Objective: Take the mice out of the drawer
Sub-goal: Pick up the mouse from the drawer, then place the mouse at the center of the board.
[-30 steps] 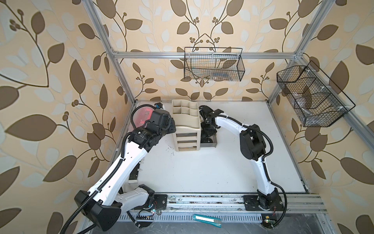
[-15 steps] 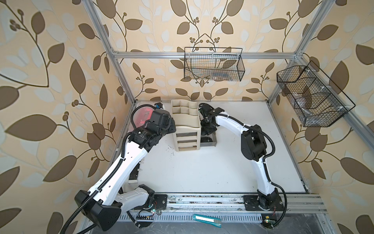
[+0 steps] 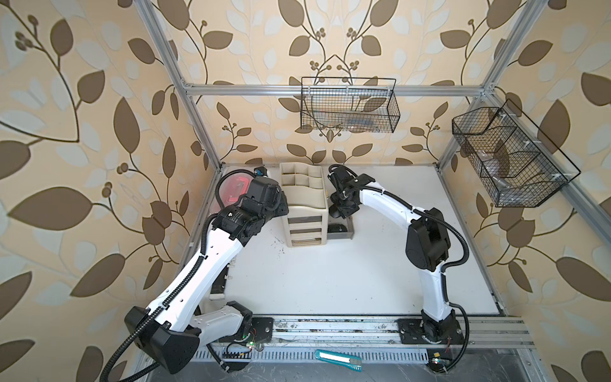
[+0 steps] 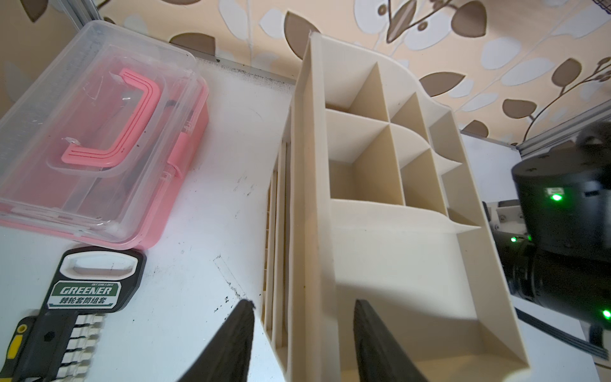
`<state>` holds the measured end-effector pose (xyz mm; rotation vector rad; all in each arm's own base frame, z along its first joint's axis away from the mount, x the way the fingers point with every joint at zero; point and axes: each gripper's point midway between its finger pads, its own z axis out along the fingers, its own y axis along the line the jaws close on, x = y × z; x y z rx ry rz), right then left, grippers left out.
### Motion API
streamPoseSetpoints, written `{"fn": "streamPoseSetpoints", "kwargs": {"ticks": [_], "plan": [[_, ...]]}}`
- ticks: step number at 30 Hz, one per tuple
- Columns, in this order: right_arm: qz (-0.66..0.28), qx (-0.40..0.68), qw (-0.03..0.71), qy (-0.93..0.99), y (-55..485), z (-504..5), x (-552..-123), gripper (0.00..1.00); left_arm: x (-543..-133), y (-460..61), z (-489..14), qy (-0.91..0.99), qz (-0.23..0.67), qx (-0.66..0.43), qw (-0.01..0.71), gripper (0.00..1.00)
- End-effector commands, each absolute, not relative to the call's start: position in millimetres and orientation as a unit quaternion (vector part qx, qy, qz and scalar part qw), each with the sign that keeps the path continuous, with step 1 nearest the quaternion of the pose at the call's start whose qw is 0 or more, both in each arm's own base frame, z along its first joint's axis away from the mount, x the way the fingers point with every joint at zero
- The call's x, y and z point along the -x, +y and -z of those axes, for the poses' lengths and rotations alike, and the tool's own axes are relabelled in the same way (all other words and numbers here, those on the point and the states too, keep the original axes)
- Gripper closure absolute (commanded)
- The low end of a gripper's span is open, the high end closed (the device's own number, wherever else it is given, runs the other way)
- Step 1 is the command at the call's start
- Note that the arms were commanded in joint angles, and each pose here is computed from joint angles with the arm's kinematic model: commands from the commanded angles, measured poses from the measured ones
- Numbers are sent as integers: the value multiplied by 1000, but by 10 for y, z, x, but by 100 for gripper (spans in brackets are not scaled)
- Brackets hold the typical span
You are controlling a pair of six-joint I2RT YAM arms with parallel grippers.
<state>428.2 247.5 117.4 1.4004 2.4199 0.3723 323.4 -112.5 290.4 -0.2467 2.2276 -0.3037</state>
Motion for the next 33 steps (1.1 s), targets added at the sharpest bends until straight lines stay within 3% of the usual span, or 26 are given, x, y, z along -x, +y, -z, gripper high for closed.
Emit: {"fn": "streamPoseSetpoints", "kwargs": {"ticks": [1, 7, 12, 18, 25, 33], "plan": [[-122, -494, 188, 840, 2270, -1394, -4185, 44, -3221, -1089, -3061, 885, 125, 103, 436, 41], [-133, -512, 199, 825, 1860, -1474, -4006, 44, -3076, -1056, -3175, 889, 118, 72, 435, 25], [-132, -544, 178, 809, 1431, -1219, -3738, 44, -2899, -1104, -3310, 890, 142, 42, 431, 11], [-99, -575, 156, 797, 889, -853, -3392, 44, -2708, -1219, -3399, 895, 181, 16, 407, 2], [-88, -623, 127, 767, 562, -405, -3060, 44, -2578, -1405, -3327, 896, 213, 2, 390, 1], [-70, -644, 120, 753, 494, -247, -2984, 43, -2572, -1551, -3311, 893, 217, -3, 394, 1]]}}
